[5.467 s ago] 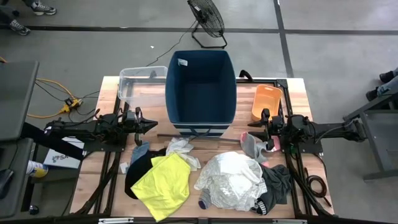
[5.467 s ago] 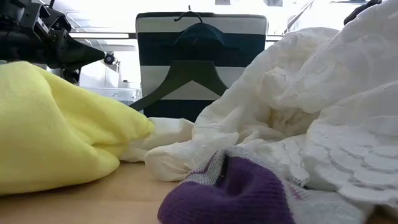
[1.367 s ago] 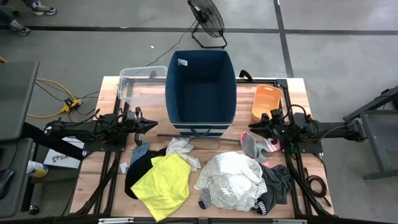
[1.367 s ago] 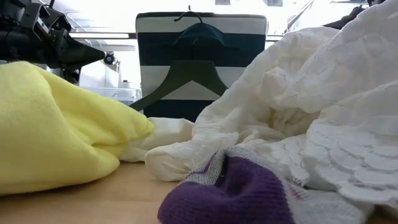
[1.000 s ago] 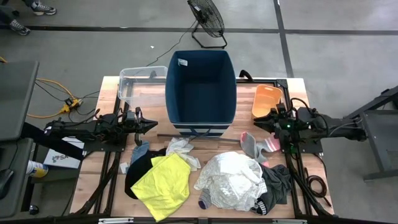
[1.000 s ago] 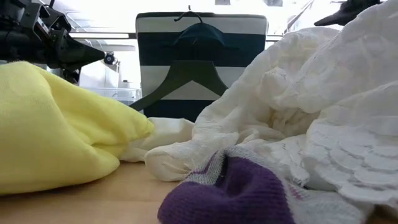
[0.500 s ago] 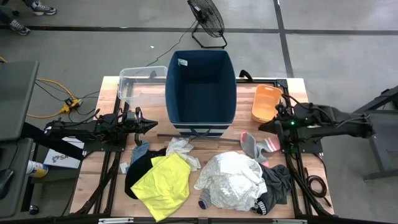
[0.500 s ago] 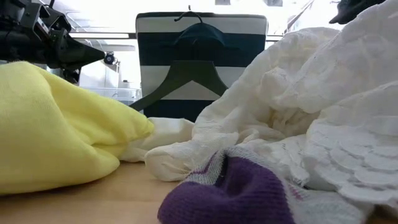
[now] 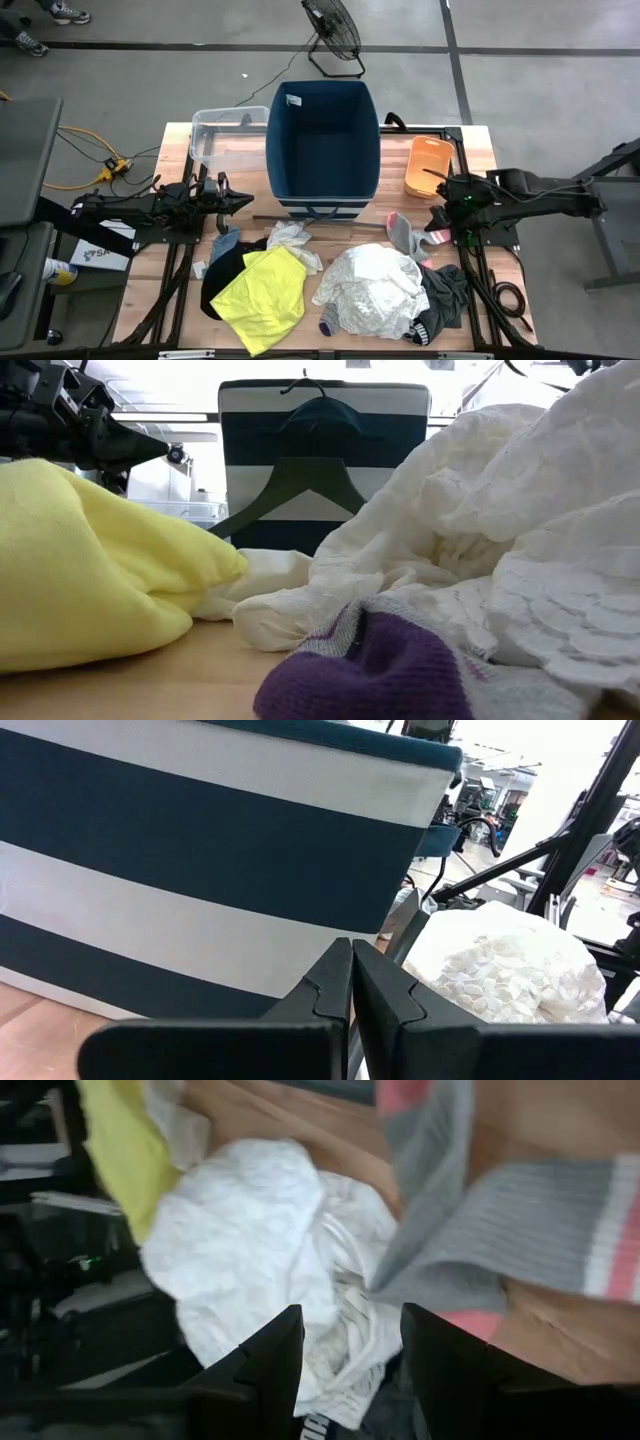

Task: Pick & Place Cloths
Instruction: Put the grey sock into the orange bin

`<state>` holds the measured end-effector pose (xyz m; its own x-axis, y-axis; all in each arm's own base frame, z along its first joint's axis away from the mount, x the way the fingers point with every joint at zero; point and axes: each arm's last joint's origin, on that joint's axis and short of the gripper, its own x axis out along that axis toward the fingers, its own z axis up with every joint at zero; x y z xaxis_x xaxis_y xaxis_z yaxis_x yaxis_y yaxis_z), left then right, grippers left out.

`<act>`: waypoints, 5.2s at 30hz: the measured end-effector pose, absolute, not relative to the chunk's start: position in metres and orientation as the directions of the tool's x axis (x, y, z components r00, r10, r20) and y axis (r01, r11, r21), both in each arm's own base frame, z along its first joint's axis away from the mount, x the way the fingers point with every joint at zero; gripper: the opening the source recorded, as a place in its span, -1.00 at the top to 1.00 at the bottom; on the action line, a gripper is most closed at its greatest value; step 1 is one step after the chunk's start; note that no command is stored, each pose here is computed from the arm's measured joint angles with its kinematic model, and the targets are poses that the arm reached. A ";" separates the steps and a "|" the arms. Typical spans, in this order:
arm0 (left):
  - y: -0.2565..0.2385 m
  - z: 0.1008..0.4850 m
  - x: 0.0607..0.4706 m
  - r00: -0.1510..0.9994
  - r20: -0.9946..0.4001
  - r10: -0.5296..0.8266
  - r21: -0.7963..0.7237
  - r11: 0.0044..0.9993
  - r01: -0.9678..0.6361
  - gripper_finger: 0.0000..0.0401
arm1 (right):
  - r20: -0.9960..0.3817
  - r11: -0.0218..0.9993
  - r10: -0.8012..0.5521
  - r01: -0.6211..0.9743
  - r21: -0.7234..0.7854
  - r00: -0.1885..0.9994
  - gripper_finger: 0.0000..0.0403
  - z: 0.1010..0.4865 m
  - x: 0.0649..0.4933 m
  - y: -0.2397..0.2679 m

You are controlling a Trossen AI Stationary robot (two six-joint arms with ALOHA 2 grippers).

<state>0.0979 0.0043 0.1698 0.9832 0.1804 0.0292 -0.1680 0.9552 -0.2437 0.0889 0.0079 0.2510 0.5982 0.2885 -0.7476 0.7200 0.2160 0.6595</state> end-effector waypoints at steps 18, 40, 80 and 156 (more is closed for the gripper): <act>0.004 0.170 0.098 0.983 0.029 0.180 -0.244 0.955 -0.168 0.95 | -0.814 0.330 0.296 0.747 0.578 0.499 0.20 0.237 0.098 0.008; 0.004 0.170 0.098 0.983 0.029 0.181 -0.244 0.955 -0.168 0.95 | -0.843 0.421 0.310 0.731 0.537 0.440 -0.16 0.220 0.114 0.008; 0.004 0.170 0.098 0.983 0.029 0.181 -0.244 0.955 -0.168 0.95 | -0.937 0.321 -0.022 0.890 0.323 0.348 -0.27 0.173 0.147 0.097; 0.004 0.170 0.098 0.983 0.029 0.181 -0.244 0.955 -0.168 0.95 | -0.667 0.472 -0.552 0.847 0.244 0.500 0.98 0.309 0.116 0.020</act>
